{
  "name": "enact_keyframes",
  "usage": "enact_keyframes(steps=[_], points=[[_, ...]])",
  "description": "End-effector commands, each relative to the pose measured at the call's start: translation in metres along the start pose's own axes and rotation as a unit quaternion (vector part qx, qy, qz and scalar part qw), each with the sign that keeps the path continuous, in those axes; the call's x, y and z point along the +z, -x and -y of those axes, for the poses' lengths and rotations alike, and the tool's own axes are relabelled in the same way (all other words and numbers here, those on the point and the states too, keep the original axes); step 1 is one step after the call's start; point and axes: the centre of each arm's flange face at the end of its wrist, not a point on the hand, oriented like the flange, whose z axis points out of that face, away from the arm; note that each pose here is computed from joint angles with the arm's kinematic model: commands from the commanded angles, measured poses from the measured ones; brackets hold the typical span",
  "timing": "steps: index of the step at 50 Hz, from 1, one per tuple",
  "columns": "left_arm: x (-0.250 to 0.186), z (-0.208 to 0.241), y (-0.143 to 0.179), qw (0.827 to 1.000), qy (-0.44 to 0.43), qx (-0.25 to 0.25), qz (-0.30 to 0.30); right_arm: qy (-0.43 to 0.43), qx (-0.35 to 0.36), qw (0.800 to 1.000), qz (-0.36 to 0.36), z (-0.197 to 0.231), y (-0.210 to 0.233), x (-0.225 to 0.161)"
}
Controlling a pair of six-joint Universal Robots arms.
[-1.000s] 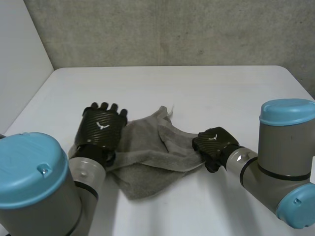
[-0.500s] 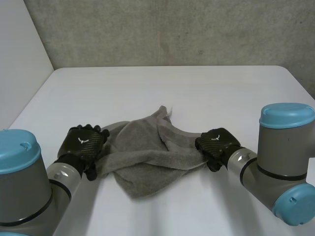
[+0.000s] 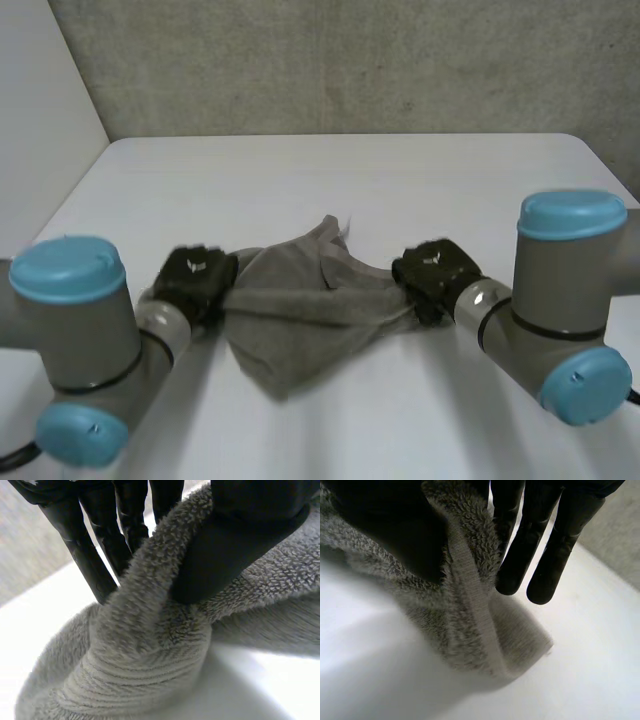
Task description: Fold the towel.
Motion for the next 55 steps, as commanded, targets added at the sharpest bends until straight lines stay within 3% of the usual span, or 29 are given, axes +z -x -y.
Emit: enact_keyframes(steps=[1, 4, 5, 6, 7, 8, 9, 10, 11, 13, 15, 16, 17, 18, 19, 20, 21, 22, 23, 25, 26, 28, 31, 36, 48, 55], points=[[0.031, 0.098, 0.034, 0.981, -0.183, 0.006, 0.06, -0.156, -0.024, 0.985, -0.072, 0.077, -0.036, 0.027], [0.034, 0.159, 0.051, 0.957, -0.275, 0.008, 0.088, -0.22, -0.032, 0.969, -0.104, 0.106, -0.049, 0.027], [0.034, 0.159, 0.051, 0.957, -0.276, 0.008, 0.088, -0.291, -0.039, 0.945, -0.141, 0.136, -0.062, 0.022], [0.031, 0.187, 0.06, 0.943, -0.318, 0.006, 0.102, -0.361, -0.044, 0.913, -0.184, 0.165, -0.076, 0.011], [0.026, 0.214, 0.067, 0.927, -0.358, 0.005, 0.114, -0.362, -0.044, 0.913, -0.185, 0.165, -0.076, 0.011], [0.026, 0.214, 0.067, 0.927, -0.358, 0.005, 0.114, -0.422, -0.042, 0.877, -0.226, 0.189, -0.087, -0.005], [0.02, 0.235, 0.073, 0.913, -0.389, 0.004, 0.125, -0.469, -0.036, 0.845, -0.256, 0.207, -0.096, -0.021], [0.016, 0.248, 0.077, 0.903, -0.408, 0.003, 0.133, -0.469, -0.036, 0.844, -0.256, 0.207, -0.096, -0.021], [0.015, 0.248, 0.078, 0.903, -0.408, 0.003, 0.133, -0.492, -0.03, 0.827, -0.272, 0.215, -0.099, -0.032], [0.011, 0.251, 0.08, 0.902, -0.411, -0.003, 0.134, -0.492, -0.028, 0.825, -0.277, 0.215, -0.1, -0.039], [0.014, 0.242, 0.079, 0.91, -0.393, -0.002, 0.13, -0.478, -0.028, 0.836, -0.269, 0.209, -0.096, -0.039], [0.014, 0.242, 0.079, 0.91, -0.393, -0.002, 0.13, -0.451, -0.029, 0.855, -0.253, 0.198, -0.09, -0.036], [0.02, 0.22, 0.072, 0.928, -0.354, 0.001, 0.119, -0.414, -0.03, 0.88, -0.231, 0.183, -0.082, -0.031], [0.024, 0.192, 0.063, 0.947, -0.305, 0.004, 0.102, -0.414, -0.03, 0.88, -0.23, 0.182, -0.082, -0.031], [0.024, 0.192, 0.063, 0.947, -0.305, 0.004, 0.102, -0.371, -0.033, 0.906, -0.202, 0.165, -0.073, -0.024], [0.024, 0.165, 0.055, 0.962, -0.26, 0.007, 0.086, -0.325, -0.034, 0.93, -0.168, 0.146, -0.062, -0.019], [0.021, 0.141, 0.048, 0.973, -0.219, 0.008, 0.075, -0.324, -0.034, 0.93, -0.168, 0.146, -0.062, -0.018], [0.021, 0.141, 0.048, 0.973, -0.219, 0.008, 0.075, -0.276, -0.035, 0.951, -0.136, 0.126, -0.051, -0.014], [0.02, 0.116, 0.041, 0.982, -0.18, 0.008, 0.063, -0.276, -0.035, 0.951, -0.135, 0.126, -0.051, -0.014], [0.018, 0.091, 0.033, 0.988, -0.143, 0.01, 0.052, -0.171, -0.03, 0.981, -0.084, 0.082, -0.034, -0.002], [0.016, 0.066, 0.025, 0.993, -0.106, 0.012, 0.04, -0.17, -0.03, 0.981, -0.084, 0.081, -0.034, -0.002], [0.014, 0.042, 0.018, 0.997, -0.068, 0.018, 0.028, -0.073, -0.024, 0.996, -0.042, 0.038, -0.019, 0.006], [0.011, 0.013, 0.008, 0.999, -0.023, 0.034, 0.014, -0.004, -0.014, 1.0, -0.011, 0.006, -0.006, 0.01], [-0.005, -0.029, -0.006, 0.996, 0.044, 0.08, -0.014, 0.032, 0.002, 0.999, 0.0, -0.016, -0.005, 0.01], [-0.033, -0.007, -0.005, 0.997, 0.009, 0.082, -0.007, 0.014, 0.015, 0.999, -0.025, -0.001, -0.019, -0.009], [-0.044, 0.004, 0.001, 0.997, -0.009, 0.08, 0.004, 0.016, 0.103, 0.993, -0.063, -0.009, -0.05, -0.006]])
